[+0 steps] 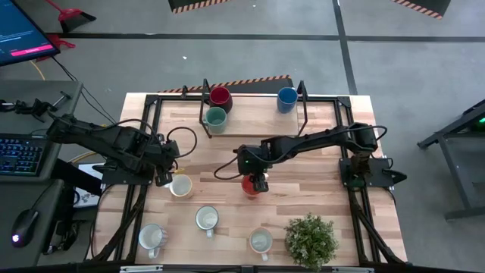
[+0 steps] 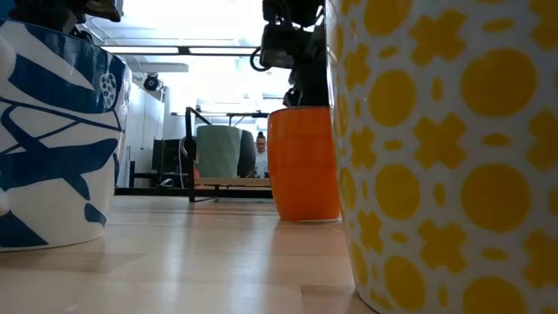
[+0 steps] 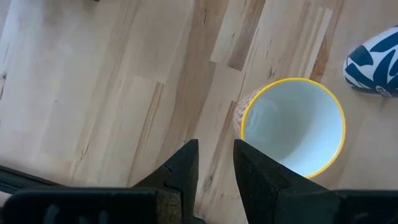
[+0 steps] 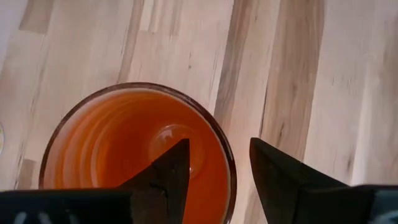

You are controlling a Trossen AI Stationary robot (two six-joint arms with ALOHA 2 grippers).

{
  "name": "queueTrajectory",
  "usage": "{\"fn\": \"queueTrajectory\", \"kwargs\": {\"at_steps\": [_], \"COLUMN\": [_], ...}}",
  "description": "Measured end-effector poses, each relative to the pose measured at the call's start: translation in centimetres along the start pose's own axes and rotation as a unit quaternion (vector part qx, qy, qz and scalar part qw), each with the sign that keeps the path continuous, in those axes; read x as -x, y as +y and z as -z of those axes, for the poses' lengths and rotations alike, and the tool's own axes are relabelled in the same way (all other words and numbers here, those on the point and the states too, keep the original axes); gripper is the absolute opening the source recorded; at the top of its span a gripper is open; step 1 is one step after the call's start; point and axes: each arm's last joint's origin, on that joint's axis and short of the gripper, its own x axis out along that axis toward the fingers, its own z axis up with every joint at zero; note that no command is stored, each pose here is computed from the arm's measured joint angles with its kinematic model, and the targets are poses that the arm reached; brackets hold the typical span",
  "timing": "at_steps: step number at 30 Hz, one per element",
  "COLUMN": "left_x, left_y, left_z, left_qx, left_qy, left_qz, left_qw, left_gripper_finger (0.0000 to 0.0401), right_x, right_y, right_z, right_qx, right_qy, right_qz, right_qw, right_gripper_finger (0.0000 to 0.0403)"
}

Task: Place coffee mugs
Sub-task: Put the orange mug on the shelf

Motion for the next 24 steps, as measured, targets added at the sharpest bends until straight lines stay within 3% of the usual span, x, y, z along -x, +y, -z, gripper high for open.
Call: {"fn": "queueTrajectory", "kwargs": {"at_steps": [9,24], "left_x": [0.0,0.0], "left_y": [0.0,0.0], "left_z": [0.0,0.0], "left_qx": [0.0,0.0], "left_qy": [0.0,-0.001], "left_qz": [0.0,0.001], "left_qw": [1.0,1.0], "left_gripper_finger": [0.009,0.009], "right_x": [-0.3,-1.6], "right_y": [1.1,1.3], "right_z": [-0.7,-0.5], "right_qx": [0.064,0.075], "right_qy": [-0.029,-0.015], "right_qz": [-0.004,-0.004], "right_qw": [0.998,0.997], "right_gripper_finger": [0.0146,0.0146]}}
